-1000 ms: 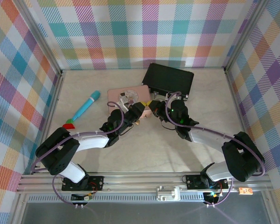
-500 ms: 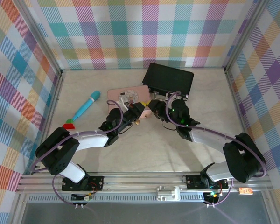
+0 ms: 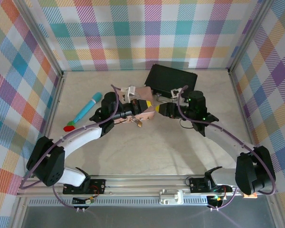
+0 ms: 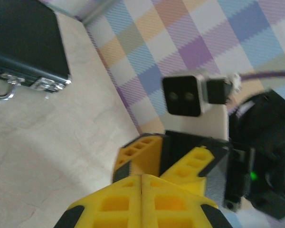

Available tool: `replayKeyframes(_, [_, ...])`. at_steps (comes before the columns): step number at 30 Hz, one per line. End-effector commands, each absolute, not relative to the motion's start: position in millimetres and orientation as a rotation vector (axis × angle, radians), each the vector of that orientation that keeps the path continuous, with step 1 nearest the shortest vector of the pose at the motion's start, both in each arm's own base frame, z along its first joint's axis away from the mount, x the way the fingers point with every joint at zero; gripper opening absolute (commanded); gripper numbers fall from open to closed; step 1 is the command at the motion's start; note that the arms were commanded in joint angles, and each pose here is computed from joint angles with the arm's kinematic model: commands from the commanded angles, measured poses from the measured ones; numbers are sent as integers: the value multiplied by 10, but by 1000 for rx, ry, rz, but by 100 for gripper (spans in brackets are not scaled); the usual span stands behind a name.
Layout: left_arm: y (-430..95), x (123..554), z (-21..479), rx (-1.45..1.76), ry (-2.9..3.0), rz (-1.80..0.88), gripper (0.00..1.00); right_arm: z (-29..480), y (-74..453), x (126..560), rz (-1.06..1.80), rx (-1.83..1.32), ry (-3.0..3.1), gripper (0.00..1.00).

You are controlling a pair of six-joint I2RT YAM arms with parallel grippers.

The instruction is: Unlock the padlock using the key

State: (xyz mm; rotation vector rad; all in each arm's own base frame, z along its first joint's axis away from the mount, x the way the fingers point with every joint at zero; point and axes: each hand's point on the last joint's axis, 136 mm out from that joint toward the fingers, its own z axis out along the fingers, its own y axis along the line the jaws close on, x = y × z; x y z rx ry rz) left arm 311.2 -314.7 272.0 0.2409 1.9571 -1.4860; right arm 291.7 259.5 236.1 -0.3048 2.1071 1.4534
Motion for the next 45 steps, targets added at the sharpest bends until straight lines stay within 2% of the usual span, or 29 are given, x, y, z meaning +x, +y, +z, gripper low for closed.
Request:
replayKeyframes(1, [-3140, 2802, 2707, 517, 2012, -1453, 0, 2489, 2705, 2697, 1557, -550, 2045, 40])
replayKeyframes(5, [-3059, 2735, 2708, 566, 2034, -1374, 0, 2598, 2731, 2638, 1602, -605, 1993, 33])
replayKeyframes(12, [-2949, 2724, 2706, 583, 2036, -1299, 0, 2622, 2680, 2563, 1599, -615, 1995, 32])
replayKeyframes(20, [-3060, 2705, 2757, 614, 2004, -1408, 0, 2655, 2735, 2557, 1685, -631, 1953, 34])
replayKeyframes(26, [-3089, 2689, 2776, 613, 1988, -1452, 0, 2620, 2772, 2541, 1722, -644, 1924, 26])
replayKeyframes(45, [-3123, 2721, 2780, 587, 1970, -1492, 0, 2550, 2894, 2434, 1749, -694, 1950, 22])
